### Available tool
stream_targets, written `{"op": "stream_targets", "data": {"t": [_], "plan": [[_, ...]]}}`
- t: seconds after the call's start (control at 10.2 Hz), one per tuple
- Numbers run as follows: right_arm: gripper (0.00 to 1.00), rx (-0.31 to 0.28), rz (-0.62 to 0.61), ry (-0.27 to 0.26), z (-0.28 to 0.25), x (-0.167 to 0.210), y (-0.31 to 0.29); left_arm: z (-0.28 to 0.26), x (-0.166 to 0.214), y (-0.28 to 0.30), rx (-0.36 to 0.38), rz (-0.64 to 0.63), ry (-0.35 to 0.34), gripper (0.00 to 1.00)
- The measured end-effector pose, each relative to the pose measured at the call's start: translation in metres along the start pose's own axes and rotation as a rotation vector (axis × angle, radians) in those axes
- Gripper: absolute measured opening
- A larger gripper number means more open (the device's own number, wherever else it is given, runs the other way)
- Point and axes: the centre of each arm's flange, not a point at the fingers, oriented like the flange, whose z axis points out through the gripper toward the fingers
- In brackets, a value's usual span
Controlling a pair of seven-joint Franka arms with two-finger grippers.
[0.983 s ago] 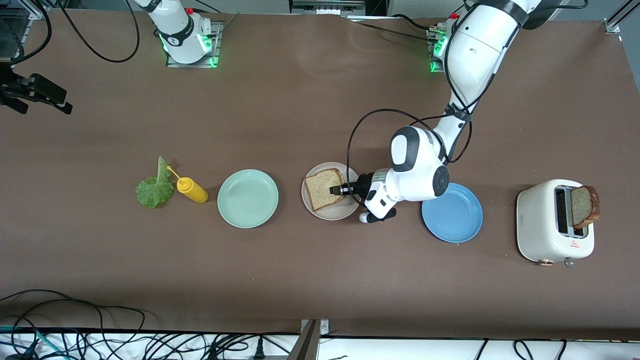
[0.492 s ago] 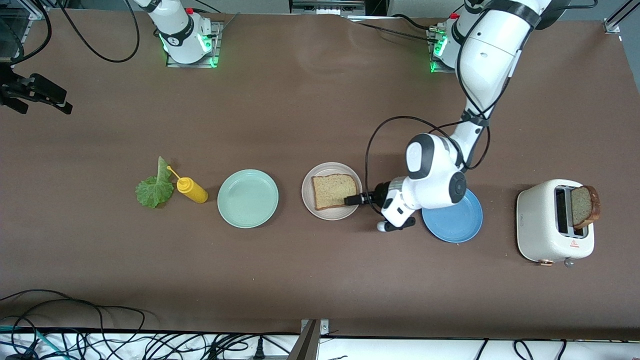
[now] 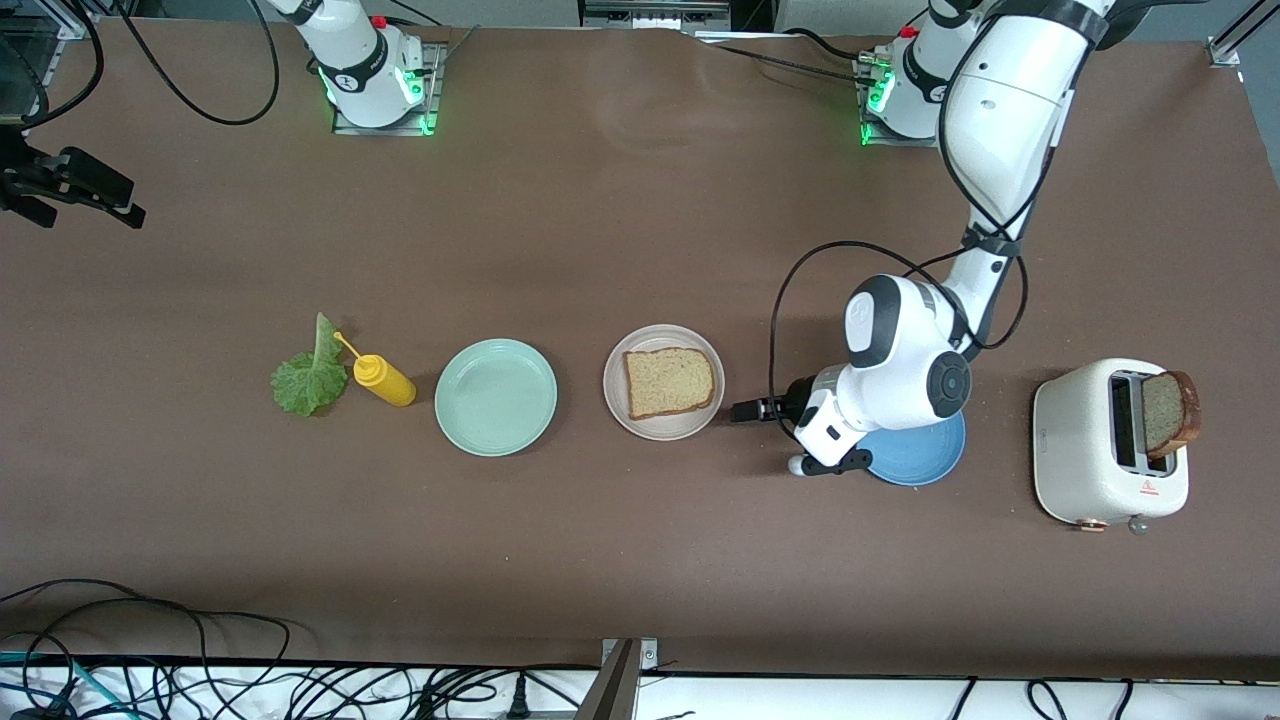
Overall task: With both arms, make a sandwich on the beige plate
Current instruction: 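Lower the bread onto the beige plate and open the left gripper, then raise the left gripper back while the right gripper reaches the lettuce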
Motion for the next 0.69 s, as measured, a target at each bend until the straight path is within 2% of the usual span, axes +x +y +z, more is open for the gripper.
{"op": "stream_targets", "data": {"t": [0.2, 0.39, 0.69], "plan": [[1.00, 0.021, 0.000, 0.000, 0.000, 0.000, -0.002, -0.035, 0.006, -0.022, 0.066, 0.013, -0.011, 1.00], [1.00, 0.024, 0.000, -0.008, 0.005, 0.003, -0.003, -0.075, 0.010, -0.041, 0.101, -0.003, -0.012, 1.00], [1.00, 0.024, 0.000, -0.018, 0.009, 0.004, -0.002, -0.109, 0.004, -0.061, 0.258, 0.045, -0.044, 1.00]]}}
